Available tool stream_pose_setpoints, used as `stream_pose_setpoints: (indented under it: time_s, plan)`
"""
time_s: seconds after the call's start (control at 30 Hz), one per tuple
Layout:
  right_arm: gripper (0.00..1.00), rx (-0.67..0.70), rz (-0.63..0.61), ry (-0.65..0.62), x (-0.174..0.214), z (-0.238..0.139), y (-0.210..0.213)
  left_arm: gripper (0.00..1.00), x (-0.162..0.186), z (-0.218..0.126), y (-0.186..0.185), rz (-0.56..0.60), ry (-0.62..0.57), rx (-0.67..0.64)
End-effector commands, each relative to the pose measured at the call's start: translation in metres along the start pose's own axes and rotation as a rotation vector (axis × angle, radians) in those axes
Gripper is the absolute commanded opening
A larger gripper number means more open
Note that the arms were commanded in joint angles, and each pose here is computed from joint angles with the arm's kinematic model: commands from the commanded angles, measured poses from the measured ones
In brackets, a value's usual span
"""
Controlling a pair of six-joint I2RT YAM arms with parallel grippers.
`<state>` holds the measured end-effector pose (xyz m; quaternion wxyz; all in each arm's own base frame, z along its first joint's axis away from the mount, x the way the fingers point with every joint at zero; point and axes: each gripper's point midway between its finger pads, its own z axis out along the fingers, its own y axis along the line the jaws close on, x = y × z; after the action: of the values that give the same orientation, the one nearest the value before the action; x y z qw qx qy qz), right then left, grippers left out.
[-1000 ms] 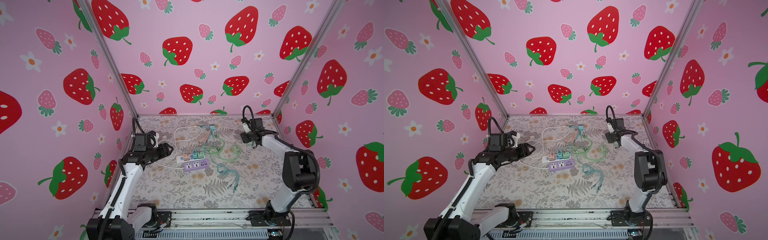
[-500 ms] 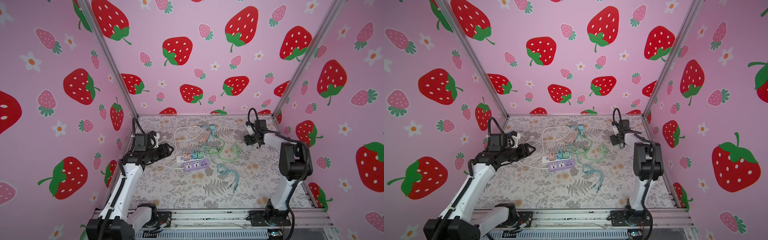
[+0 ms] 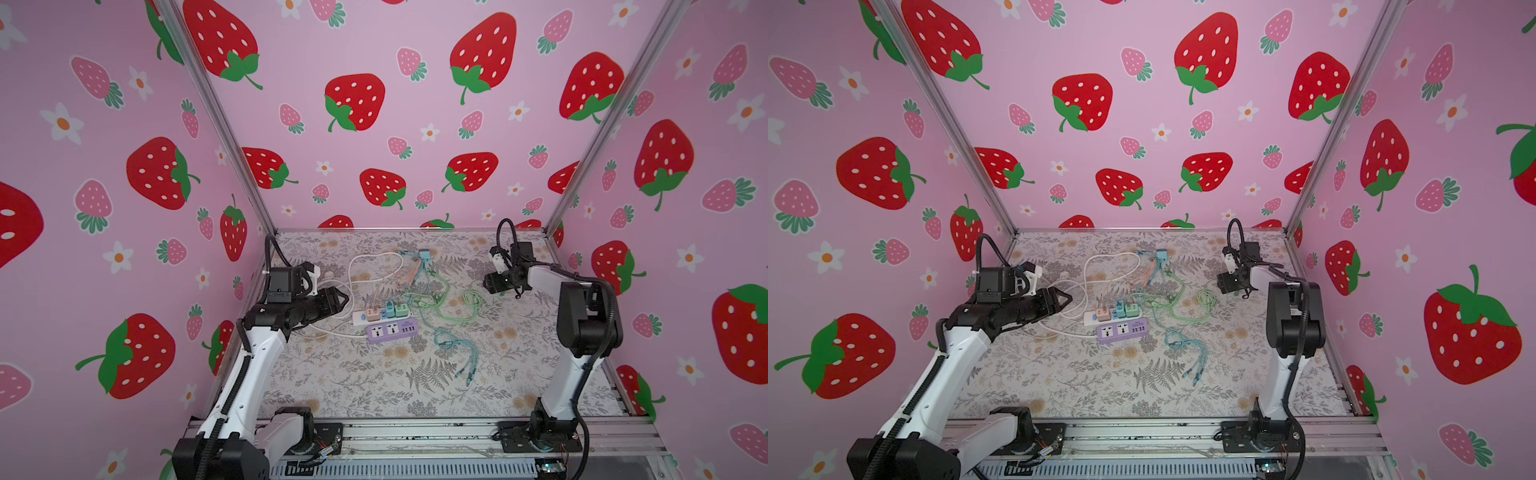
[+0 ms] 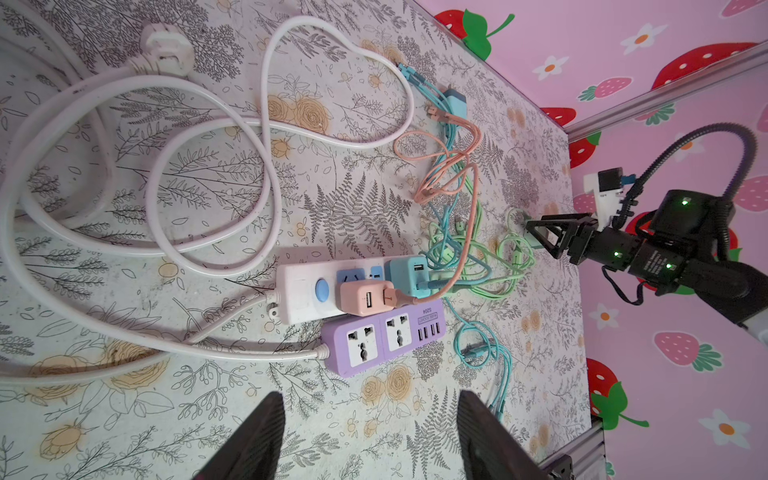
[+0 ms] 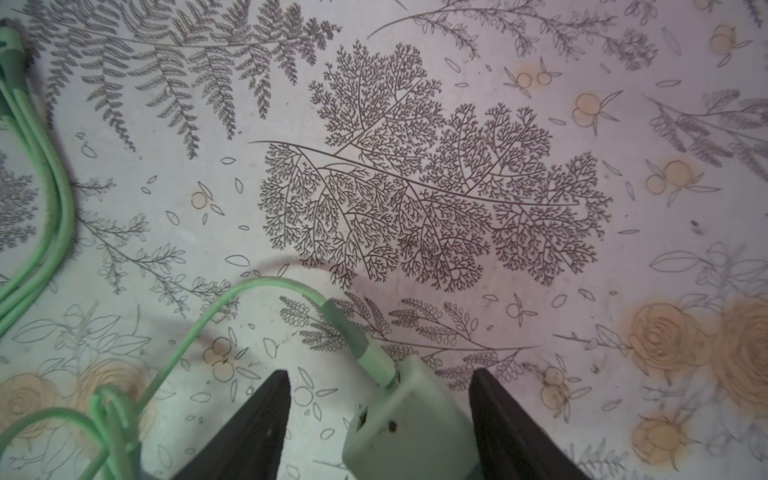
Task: Insert the plug
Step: 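Lower the right gripper and close it on the loose light-green charger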
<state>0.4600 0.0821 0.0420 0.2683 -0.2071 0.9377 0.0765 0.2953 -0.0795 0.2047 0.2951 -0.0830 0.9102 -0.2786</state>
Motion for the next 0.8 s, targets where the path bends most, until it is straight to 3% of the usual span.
stream_pose_setpoints:
  time_s: [0.0, 0.3, 0.77]
  plan:
    - [0.71, -0.059, 0.047, 0.025, 0.017, -0.016, 0.015, 0.68, -0.008, -0.010, -0.011, 0.033, -0.021, 0.028]
    - [0.67, -0.068, 0.050, 0.059, 0.032, -0.027, 0.024, 0.68, -0.008, -0.009, -0.013, 0.040, -0.018, 0.042]
    - [0.64, -0.001, -0.049, 0.156, 0.040, -0.013, 0.023, 0.68, -0.008, -0.008, -0.014, 0.033, -0.015, 0.055]
